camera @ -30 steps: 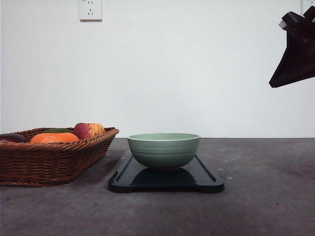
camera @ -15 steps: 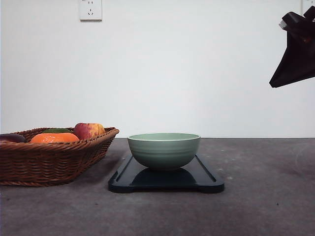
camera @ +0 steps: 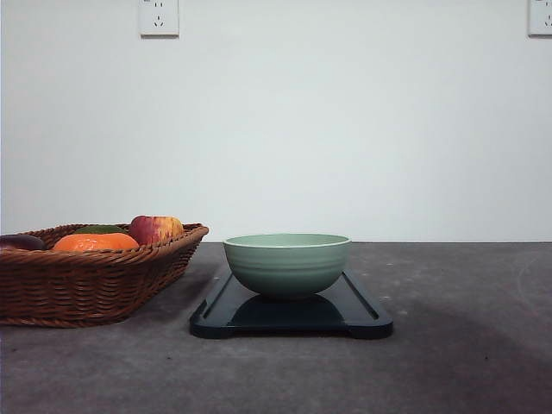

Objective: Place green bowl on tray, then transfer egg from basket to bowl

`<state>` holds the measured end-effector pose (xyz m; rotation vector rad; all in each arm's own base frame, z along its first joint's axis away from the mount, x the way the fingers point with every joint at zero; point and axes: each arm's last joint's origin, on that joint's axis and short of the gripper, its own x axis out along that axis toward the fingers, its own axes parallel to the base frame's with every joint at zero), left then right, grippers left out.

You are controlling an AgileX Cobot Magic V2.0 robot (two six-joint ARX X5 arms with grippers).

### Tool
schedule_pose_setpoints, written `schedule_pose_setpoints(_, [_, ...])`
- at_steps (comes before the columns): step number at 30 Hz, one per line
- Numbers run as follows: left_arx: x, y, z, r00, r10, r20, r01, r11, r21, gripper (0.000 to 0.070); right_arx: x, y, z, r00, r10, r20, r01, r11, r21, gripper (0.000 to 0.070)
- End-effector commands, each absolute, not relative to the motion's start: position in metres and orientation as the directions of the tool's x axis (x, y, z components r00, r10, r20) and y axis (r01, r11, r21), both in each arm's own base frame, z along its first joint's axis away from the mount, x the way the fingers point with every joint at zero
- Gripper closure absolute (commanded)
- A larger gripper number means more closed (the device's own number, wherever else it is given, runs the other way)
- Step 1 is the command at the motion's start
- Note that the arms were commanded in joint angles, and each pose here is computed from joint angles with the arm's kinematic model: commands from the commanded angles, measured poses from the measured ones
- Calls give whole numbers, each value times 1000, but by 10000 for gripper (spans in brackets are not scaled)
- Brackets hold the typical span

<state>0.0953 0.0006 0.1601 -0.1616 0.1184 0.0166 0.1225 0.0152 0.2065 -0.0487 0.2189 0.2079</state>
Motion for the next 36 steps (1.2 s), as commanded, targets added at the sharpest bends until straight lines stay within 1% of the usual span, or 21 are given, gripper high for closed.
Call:
schedule_pose_setpoints(1, [96, 1, 155, 992, 9, -125, -30, 986, -164, 700, 114, 13, 196, 968, 184, -172, -184, 983, 15, 683])
schedule_pose_setpoints(5, [96, 1, 155, 992, 9, -125, -30, 986, -164, 700, 102, 8, 172, 983, 155, -99, -153, 988, 27, 683])
schedule_pose_setpoints(8, [96, 1, 155, 992, 9, -125, -30, 986, -164, 700, 98, 7, 161, 988, 139, -67, -135, 989, 51, 683])
schedule_pose_setpoints(17, [96, 1, 155, 992, 9, -125, -30, 986, -164, 700, 97, 6, 161, 989, 136, -60, -132, 989, 66, 683])
schedule_pose_setpoints(36, [96, 1, 155, 992, 9, -125, -30, 986, -164, 700, 97, 6, 161, 989, 135, -58, -131, 989, 66, 683])
